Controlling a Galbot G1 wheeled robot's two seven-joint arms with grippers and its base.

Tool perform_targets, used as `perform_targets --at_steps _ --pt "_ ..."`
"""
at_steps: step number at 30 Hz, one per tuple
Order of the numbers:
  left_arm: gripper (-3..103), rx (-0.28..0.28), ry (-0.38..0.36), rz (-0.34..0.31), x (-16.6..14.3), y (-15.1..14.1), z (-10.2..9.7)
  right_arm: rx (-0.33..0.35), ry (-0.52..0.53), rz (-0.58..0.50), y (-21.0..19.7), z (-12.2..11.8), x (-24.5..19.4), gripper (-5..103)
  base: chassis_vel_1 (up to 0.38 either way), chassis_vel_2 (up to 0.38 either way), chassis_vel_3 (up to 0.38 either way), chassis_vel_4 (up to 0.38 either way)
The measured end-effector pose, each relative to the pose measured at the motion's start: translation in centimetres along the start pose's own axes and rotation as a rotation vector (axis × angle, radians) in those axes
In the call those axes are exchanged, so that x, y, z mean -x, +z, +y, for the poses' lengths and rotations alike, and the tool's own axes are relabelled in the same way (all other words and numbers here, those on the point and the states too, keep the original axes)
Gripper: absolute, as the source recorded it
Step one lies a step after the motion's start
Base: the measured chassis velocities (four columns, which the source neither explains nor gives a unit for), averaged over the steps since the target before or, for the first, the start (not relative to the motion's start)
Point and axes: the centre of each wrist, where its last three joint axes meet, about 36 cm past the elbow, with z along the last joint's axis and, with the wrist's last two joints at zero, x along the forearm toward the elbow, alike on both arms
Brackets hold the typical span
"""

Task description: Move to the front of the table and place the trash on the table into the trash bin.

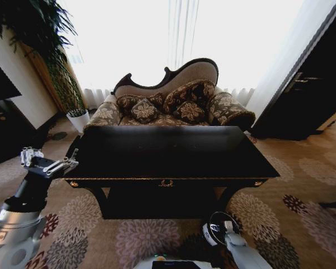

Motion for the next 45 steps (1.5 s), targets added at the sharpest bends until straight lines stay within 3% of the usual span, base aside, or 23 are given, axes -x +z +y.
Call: perform_targets --at_steps 10,13,16,20,24,31,38,41,43,45 --pt "100 0.015 -0.008 0.009 -0.5 -0.9 0.7 0.113 0.075 0.068 -0.3 -0.1 -0.2 100 0.0 0.0 0.0 0.0" --pt "100 0.017 -0.01 0.005 -0.5 -1.1 0.9 0.237 0.109 0.122 -1.2 0.1 -0.3 100 0.0 0.0 0.0 0.0" --pt "100 0.013 -0.012 0.002 -0.5 -1.0 0.8 0.285 0.121 0.151 -1.6 0.3 -0.4 100 0.0 0.0 0.0 0.0" --pt "100 0.008 -0.012 -0.001 -0.5 -0.9 0.7 0.262 0.132 0.157 -1.2 0.1 -0.4 100 0.0 0.0 0.0 0.0" --pt "100 0.008 -0.012 -0.004 -0.4 -0.9 0.7 0.182 0.143 0.141 0.3 -1.0 -0.2 100 0.0 0.0 0.0 0.0" --pt "100 0.011 -0.009 -0.008 -0.3 -0.9 0.8 0.164 0.124 0.118 0.9 -1.0 -0.1 100 0.0 0.0 0.0 0.0" --pt "100 0.014 -0.005 -0.01 -0.2 -1.0 0.8 0.17 0.003 0.044 0.2 0.8 0.3 100 0.0 0.0 0.0 0.0" --pt "100 0.02 -0.002 -0.011 -0.2 -1.2 0.9 0.122 -0.073 -0.002 0.3 1.2 0.4 100 0.0 0.0 0.0 0.0" --pt "100 0.023 0.0 -0.013 -0.2 -1.3 1.0 0.045 -0.132 -0.044 0.1 1.5 0.3 100 0.0 0.0 0.0 0.0" --pt "100 0.023 0.0 -0.013 -0.2 -1.3 1.0 0.032 -0.138 -0.05 0.1 1.5 0.4 100 0.0 0.0 0.0 0.0"
